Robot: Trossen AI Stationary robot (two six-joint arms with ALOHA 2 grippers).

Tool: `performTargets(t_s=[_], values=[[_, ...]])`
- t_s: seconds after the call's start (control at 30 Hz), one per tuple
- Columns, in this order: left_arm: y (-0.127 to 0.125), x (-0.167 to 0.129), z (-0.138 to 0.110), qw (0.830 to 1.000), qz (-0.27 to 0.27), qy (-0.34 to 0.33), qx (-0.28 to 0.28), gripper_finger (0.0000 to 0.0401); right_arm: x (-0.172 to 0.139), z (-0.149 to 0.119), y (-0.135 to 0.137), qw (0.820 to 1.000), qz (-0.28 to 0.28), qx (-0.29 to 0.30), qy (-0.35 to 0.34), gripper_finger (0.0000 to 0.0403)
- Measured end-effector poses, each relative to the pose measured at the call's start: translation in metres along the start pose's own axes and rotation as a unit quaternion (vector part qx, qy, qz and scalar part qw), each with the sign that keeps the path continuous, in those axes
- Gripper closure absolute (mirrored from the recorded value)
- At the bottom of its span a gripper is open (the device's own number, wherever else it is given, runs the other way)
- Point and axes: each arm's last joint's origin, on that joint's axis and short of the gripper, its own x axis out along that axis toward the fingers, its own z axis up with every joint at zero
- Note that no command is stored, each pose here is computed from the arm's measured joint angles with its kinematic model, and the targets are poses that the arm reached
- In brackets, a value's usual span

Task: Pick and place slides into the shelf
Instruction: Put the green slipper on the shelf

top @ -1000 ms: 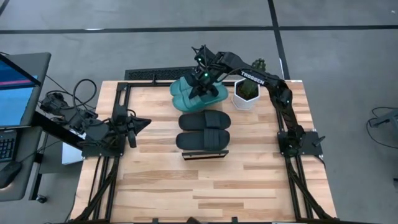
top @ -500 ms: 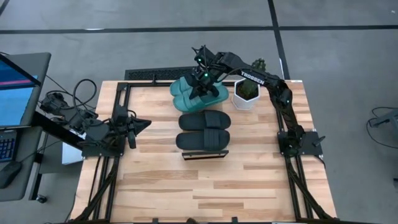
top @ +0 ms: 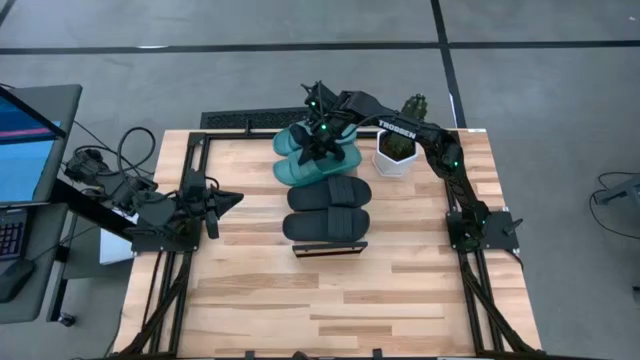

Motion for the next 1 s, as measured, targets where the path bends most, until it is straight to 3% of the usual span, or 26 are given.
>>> performTargets(t_s=[0.7, 1.0], values=[[0.0001, 0.0, -0.0012, 1.0, -0.006, 0.01, 0.001, 0.0401, -0.0023, 0.0084, -0.003, 0.999, -0.014, -0.011, -0.04, 0.0394], [0.0001, 0.0, -0.0012, 1.0, -0.006, 0.01, 0.001, 0.0401, -0.0018, 0.008, -0.0028, 0.999, -0.015, -0.013, -0.04, 0.0327]])
